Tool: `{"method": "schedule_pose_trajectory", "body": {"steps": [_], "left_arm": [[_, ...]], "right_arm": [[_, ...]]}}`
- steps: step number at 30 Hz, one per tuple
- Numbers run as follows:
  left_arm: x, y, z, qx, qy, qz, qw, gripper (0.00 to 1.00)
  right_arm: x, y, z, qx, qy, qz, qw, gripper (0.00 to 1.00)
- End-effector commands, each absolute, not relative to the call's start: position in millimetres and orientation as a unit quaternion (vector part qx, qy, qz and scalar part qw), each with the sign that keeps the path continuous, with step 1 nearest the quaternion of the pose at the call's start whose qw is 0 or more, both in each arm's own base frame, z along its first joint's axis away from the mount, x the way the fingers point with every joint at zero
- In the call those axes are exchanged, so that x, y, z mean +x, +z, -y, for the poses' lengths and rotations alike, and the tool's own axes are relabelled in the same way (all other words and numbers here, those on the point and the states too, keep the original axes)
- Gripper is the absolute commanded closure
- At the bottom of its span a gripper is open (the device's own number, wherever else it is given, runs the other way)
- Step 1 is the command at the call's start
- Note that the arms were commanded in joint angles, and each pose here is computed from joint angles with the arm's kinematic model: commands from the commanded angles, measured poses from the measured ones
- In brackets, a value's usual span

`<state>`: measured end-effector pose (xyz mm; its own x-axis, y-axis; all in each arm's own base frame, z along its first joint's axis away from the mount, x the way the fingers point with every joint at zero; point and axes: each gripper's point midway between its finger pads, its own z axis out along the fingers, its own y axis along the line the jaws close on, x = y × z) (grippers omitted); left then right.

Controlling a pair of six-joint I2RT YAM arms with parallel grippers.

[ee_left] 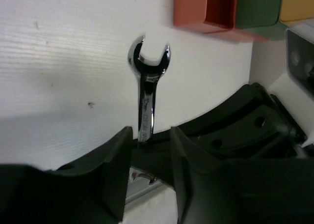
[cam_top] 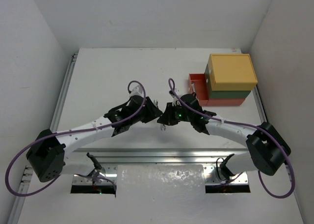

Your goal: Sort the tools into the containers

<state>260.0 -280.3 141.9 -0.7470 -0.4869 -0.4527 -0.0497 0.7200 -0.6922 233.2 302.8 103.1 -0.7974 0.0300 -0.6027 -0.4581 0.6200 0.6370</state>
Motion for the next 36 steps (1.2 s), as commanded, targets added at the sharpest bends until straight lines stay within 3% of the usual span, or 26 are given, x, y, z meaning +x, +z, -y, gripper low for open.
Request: {"method": "schedule_pose_trajectory", "body": {"steps": [1, 2, 3, 4, 8, 14, 23, 25, 26, 29, 30, 33, 36], "left_arm": [[264, 180, 294, -0.146, -0.390, -0.842, 0.344, 0.61], [266, 181, 290, -0.151, -0.377, -0.845, 0.348, 0.41], [271, 184, 276, -0.161, -0.338, -0.853, 0.364, 0.09], [273, 185, 269, -0.164, -0.314, -0.859, 0.370, 0.00], [280, 208, 216, -0.194, -0.202, -0.859, 0.429, 0.00], [251, 229, 153, -0.158, -0.123, -0.860, 0.469, 0.00], [227, 240, 108, -0.082, -0.067, -0.857, 0.505, 0.00], [225, 232, 102, -0.073, -0.057, -0.855, 0.510, 0.00], [224, 230, 102, -0.074, -0.058, -0.855, 0.510, 0.00], [224, 231, 110, -0.059, -0.079, -0.853, 0.513, 0.00], [224, 230, 110, -0.058, -0.081, -0.853, 0.513, 0.00], [223, 227, 112, -0.054, -0.082, -0.855, 0.509, 0.00], [223, 227, 111, -0.058, -0.083, -0.854, 0.510, 0.00]], "right_arm": [[242, 129, -312, -0.135, 0.431, -0.829, 0.330, 1.00], [247, 130, -307, -0.132, 0.416, -0.834, 0.339, 1.00], [251, 127, -298, -0.138, 0.381, -0.849, 0.338, 1.00], [258, 127, -291, -0.136, 0.353, -0.858, 0.347, 1.00], [296, 115, -235, -0.108, 0.205, -0.911, 0.340, 1.00], [358, 107, -141, -0.066, -0.002, -0.947, 0.315, 1.00], [435, 124, -86, -0.031, -0.103, -0.947, 0.303, 0.98], [442, 112, -85, -0.036, -0.110, -0.951, 0.286, 0.92], [447, 116, -84, -0.035, -0.115, -0.951, 0.285, 0.79], [454, 110, -86, -0.041, -0.119, -0.954, 0.271, 0.67], [455, 111, -88, -0.040, -0.115, -0.955, 0.271, 0.49], [455, 119, -102, -0.047, -0.096, -0.953, 0.285, 0.48], [451, 127, -128, -0.068, -0.052, -0.949, 0.304, 0.55]]}}
